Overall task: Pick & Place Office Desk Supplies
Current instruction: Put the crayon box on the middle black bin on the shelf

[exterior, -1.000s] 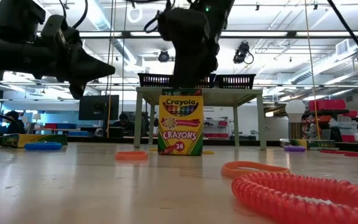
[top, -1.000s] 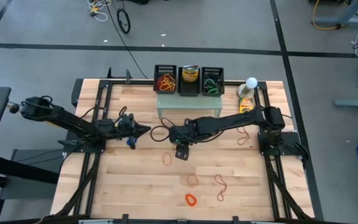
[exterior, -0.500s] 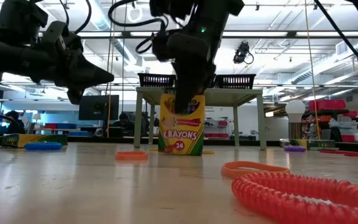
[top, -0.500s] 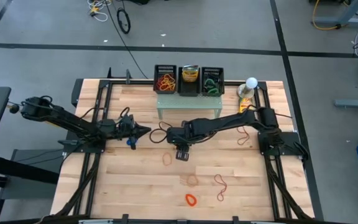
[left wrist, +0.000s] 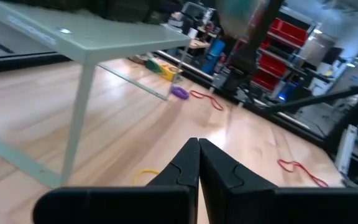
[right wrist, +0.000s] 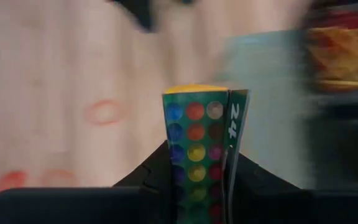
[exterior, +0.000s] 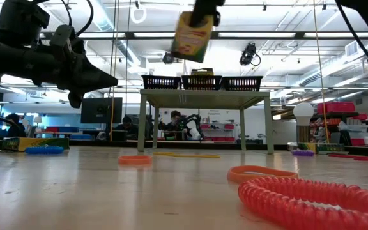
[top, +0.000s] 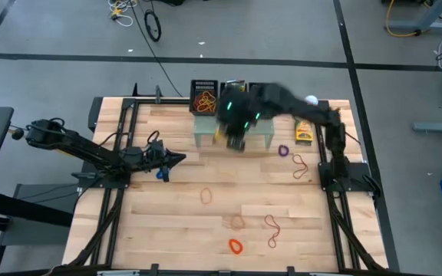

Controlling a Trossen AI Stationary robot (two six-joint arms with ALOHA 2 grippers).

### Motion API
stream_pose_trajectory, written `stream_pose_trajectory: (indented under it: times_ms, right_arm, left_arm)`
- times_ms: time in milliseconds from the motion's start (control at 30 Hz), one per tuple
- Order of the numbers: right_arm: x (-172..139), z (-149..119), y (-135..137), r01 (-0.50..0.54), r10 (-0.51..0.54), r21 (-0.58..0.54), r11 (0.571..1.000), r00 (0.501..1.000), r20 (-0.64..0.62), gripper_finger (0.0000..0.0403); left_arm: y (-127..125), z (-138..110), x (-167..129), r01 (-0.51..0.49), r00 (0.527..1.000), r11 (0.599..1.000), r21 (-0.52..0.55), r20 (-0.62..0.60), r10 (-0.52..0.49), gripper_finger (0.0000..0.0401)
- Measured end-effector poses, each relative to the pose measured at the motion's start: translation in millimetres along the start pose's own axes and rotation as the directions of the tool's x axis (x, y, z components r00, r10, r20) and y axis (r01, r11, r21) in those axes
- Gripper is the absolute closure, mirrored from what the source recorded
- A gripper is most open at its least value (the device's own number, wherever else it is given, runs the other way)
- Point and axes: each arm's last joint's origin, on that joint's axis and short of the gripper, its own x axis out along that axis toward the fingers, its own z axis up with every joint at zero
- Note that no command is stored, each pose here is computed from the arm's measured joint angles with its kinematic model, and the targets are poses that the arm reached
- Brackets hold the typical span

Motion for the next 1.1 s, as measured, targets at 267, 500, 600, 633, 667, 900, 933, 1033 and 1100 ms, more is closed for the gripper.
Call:
stream_pose_trajectory:
  times_ms: [267, 500, 600, 633, 667, 900, 933, 1033, 1100]
  right_arm:
    - [-22, -15, -85, 0.208, -0.209, -0.113, 0.972, 0.978, 0.005, 0.0314]
    - [-31, -19, -115, 0.267, -0.264, -0.091, 0.959, 0.964, 0.042, 0.0311]
    - [-31, -17, -115, 0.273, -0.269, -0.086, 0.958, 0.962, 0.057, 0.0311]
    - [-31, -16, -114, 0.272, -0.267, -0.088, 0.958, 0.962, 0.064, 0.031]
    - [-31, -16, -113, 0.269, -0.264, -0.091, 0.959, 0.962, 0.062, 0.031]
    - [-30, -10, -116, 0.387, -0.379, -0.084, 0.918, 0.92, 0.096, 0.0312]
    - [-29, -8, -118, 0.412, -0.403, -0.085, 0.907, 0.909, 0.103, 0.0312]
    - [-19, -7, -124, 0.418, -0.411, -0.12, 0.901, 0.908, 0.078, 0.0312]
    - [-10, -9, -126, 0.393, -0.392, -0.134, 0.91, 0.919, 0.036, 0.0312]
  left_arm:
    - [3, 0, 0, -0.078, 0.997, 0.995, -0.061, 0.02, 0.079, 0.0392]
    - [3, -1, 0, -0.093, 0.995, 0.992, -0.08, 0.016, 0.094, 0.0392]
    - [3, -2, 0, -0.088, 0.996, 0.992, -0.085, 0.004, 0.089, 0.0392]
    - [3, -2, 0, -0.08, 0.997, 0.993, -0.091, 0.002, 0.08, 0.0392]
    - [3, -2, 0, -0.074, 0.997, 0.993, -0.095, -0.001, 0.075, 0.0392]
    - [3, -2, 0, -0.07, 0.998, 0.992, -0.103, -0.004, 0.07, 0.0392]
    - [3, -2, 0, -0.07, 0.998, 0.992, -0.103, -0.004, 0.07, 0.0392]
    - [3, -3, 0, -0.07, 0.998, 0.992, -0.102, -0.004, 0.07, 0.0392]
    - [3, -3, 0, -0.07, 0.998, 0.992, -0.102, -0.004, 0.07, 0.0392]
